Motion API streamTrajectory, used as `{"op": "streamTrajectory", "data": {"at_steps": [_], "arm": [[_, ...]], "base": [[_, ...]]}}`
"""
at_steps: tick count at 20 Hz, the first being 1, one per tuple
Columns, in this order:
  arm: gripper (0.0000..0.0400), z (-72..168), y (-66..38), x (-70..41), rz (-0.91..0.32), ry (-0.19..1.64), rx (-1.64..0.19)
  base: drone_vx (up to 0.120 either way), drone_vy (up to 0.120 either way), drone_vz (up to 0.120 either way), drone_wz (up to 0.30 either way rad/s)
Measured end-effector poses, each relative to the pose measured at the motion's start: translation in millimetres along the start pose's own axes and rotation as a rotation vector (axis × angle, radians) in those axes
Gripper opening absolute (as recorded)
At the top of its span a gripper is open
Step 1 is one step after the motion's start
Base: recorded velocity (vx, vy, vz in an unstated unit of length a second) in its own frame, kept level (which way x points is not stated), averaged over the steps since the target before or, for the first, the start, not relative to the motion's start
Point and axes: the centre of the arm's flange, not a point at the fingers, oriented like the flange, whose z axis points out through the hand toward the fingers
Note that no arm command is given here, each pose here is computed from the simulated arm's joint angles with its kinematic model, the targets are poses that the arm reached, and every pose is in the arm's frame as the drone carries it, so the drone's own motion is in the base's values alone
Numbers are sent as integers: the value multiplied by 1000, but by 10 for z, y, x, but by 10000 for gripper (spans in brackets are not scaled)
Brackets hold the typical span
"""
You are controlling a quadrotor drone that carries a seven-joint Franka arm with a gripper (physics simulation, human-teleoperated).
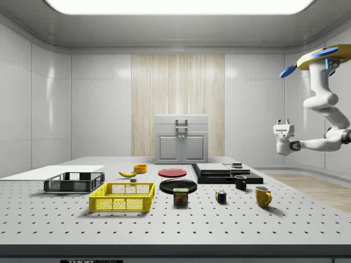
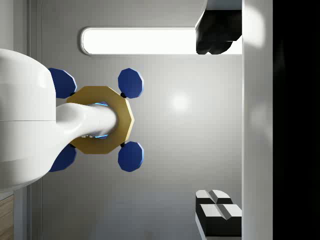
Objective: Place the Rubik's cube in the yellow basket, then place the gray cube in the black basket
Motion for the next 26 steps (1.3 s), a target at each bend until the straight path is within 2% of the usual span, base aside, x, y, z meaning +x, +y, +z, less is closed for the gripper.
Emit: {"op": "streamTrajectory", "data": {"at_steps": [7,12,18,26], "arm": [[400,-497,24,-23,0,4,4],[400,-750,10,-10,0,7,7],[400,-888,3,-4,0,10,10],[400,-933,4,-5,0,15,14]], "base": [[0,103,0,0],[112,120,0,0],[120,120,0,0],[120,120,0,0]]}}
